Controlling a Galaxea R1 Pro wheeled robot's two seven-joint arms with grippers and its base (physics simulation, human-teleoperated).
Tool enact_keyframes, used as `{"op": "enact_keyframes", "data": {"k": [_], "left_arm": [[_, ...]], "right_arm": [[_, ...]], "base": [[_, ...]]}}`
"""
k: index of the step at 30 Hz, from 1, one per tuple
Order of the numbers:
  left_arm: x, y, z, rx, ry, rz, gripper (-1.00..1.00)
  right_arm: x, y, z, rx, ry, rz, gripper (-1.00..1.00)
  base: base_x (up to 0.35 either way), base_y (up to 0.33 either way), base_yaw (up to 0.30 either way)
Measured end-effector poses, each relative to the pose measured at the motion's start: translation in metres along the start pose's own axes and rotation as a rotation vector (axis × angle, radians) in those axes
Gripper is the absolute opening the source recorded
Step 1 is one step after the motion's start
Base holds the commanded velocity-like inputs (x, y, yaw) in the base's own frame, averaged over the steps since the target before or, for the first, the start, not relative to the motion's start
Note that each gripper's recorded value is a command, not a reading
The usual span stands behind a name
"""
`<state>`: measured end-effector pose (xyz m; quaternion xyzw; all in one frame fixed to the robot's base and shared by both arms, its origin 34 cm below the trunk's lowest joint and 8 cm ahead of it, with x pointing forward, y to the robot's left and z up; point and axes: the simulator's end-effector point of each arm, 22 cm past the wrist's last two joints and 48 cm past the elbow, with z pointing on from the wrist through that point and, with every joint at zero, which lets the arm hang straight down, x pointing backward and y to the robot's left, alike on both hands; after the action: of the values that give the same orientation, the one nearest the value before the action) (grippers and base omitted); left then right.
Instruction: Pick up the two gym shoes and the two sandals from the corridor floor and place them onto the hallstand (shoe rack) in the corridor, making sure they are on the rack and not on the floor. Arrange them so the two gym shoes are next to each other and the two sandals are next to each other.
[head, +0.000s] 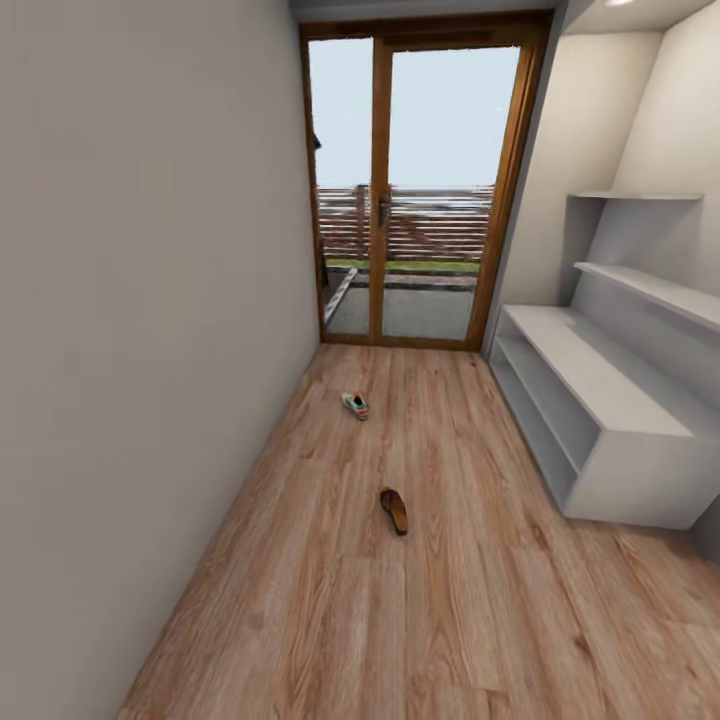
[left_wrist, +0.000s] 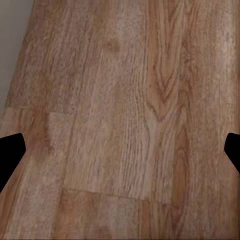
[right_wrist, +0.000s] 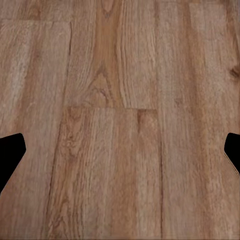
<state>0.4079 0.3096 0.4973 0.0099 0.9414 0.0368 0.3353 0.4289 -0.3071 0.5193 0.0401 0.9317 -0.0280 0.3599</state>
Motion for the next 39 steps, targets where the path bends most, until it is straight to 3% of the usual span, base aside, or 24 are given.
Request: {"op": "enact_keyframes", "data": {"k": [17,39], "left_arm": [[0.0000,-0.0001,0.0000,0.000,0.000,0.000,1.00],[0.0001,0.0000,0.0000,0.000,0.000,0.000,1.00]], "right_arm": [[0.0003,-0.0001,0.0000,0.000,0.001,0.001,1.00],[0.0005,-0.0014,0.0000,0.003,0.001,0.003,1.00]], "base": [[0.310,-0.128,0.021],[0.293,-0.145,0.252]]}}
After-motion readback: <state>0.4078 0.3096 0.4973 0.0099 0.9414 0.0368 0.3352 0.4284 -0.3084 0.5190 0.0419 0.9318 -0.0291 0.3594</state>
